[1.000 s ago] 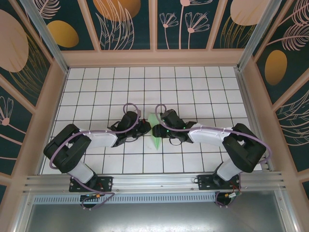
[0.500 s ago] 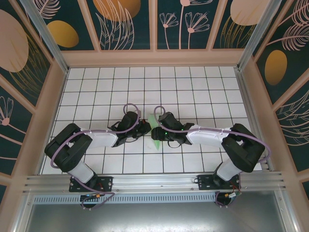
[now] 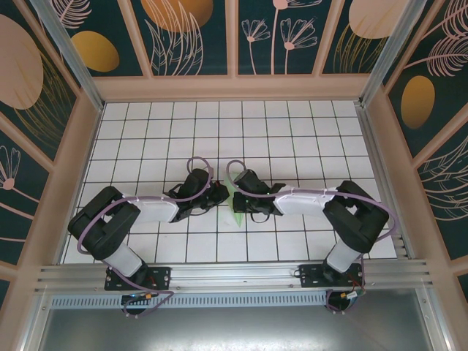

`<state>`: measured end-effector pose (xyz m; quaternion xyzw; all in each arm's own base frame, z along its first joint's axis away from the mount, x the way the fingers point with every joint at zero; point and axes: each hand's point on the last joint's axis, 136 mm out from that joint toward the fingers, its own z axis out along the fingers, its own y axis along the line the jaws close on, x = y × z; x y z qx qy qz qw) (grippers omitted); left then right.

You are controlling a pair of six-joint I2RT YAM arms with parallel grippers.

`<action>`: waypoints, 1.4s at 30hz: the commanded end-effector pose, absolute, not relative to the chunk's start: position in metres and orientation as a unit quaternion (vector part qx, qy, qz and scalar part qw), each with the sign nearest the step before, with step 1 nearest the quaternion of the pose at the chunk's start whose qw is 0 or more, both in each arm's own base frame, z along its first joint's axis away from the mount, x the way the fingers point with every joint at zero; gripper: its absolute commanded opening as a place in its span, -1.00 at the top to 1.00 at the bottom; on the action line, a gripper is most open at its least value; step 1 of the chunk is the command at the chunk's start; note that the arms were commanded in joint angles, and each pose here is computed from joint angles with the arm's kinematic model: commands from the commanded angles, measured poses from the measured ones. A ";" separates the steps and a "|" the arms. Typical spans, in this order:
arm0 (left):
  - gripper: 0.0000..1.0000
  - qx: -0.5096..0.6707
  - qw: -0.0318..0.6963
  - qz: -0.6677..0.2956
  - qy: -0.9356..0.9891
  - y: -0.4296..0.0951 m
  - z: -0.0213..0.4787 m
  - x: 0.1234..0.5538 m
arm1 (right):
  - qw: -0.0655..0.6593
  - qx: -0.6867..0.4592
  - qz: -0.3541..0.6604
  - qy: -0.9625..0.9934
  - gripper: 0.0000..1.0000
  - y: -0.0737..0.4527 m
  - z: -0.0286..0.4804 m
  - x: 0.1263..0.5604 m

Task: Fold a paper plane with a square sheet of paper (pick it up from the middle)
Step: Move the paper plane to the top-center of the table.

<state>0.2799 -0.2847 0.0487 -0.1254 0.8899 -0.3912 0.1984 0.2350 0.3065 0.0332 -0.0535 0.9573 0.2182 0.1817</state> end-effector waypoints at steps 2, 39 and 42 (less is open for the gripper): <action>0.43 -0.132 0.222 -0.366 0.894 -0.277 0.060 0.286 | 0.204 -0.044 0.166 0.964 0.88 0.291 0.039 0.244; -0.97 -0.225 0.263 -0.199 0.917 -0.183 0.045 0.290 | 0.208 -0.039 0.078 0.974 0.81 0.248 0.026 0.286; -0.97 -0.229 0.274 -0.190 0.915 -0.174 0.051 0.293 | 0.247 -0.041 0.089 0.964 0.86 0.254 0.050 0.327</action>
